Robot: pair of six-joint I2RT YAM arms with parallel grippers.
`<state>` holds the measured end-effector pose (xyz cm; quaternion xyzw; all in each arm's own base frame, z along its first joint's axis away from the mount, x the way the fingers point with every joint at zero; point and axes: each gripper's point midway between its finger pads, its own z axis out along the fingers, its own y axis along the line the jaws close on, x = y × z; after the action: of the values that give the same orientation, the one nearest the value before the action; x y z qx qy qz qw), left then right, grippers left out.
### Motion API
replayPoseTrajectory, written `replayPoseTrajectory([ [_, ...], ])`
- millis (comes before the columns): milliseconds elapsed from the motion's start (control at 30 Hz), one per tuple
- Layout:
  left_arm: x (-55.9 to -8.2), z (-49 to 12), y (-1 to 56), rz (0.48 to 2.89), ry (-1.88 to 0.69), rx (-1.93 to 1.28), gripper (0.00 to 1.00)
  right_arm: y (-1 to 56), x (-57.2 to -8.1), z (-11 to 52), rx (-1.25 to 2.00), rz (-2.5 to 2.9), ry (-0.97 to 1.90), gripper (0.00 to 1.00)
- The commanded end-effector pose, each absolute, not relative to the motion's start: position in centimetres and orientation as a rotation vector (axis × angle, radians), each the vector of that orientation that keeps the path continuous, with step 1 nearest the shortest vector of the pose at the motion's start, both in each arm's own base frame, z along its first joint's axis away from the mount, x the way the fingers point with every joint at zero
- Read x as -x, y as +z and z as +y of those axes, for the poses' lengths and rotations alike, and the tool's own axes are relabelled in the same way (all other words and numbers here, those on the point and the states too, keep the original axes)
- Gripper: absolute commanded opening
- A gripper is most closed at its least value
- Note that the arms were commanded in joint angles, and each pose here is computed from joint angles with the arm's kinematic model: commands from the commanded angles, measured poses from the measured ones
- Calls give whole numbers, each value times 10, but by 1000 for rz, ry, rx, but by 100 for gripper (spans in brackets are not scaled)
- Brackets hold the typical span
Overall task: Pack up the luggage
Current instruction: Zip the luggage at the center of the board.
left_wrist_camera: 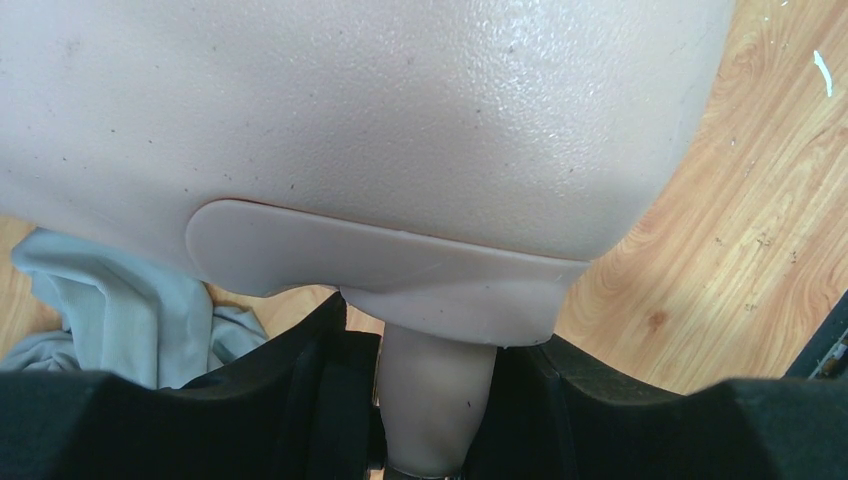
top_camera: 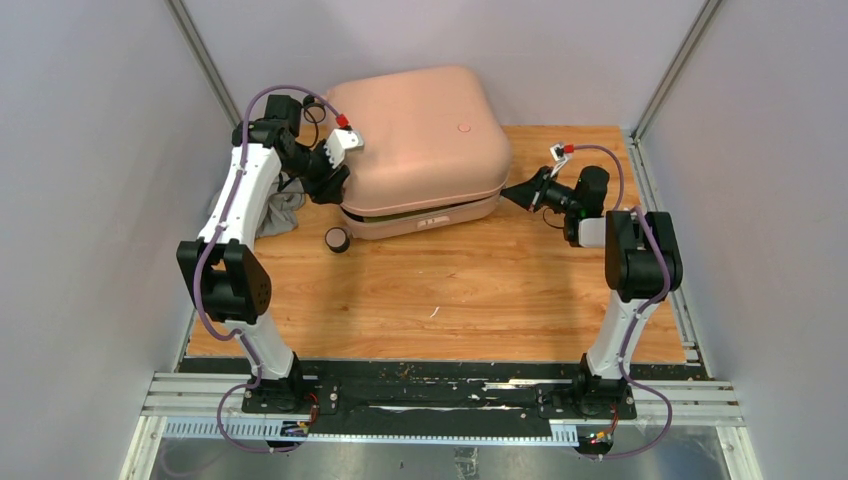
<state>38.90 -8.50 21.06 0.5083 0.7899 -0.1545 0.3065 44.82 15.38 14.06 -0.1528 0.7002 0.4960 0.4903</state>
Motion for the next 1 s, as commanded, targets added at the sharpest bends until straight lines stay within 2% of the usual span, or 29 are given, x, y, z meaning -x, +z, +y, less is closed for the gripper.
replayPoseTrajectory([
  [0,-396,-95,266,1957,-389,-1230,0,166,-446,169,464,1623,1122,0],
  [567,-384,-121,248,1974,-494,-1268,0,161,-378,241,801,1739,1102,0],
  [733,-384,-119,248,1987,-475,-1263,0,164,-368,237,778,1765,1093,0],
  [967,-385,-106,251,2007,-404,-1250,0,153,-385,196,604,1849,1007,0],
])
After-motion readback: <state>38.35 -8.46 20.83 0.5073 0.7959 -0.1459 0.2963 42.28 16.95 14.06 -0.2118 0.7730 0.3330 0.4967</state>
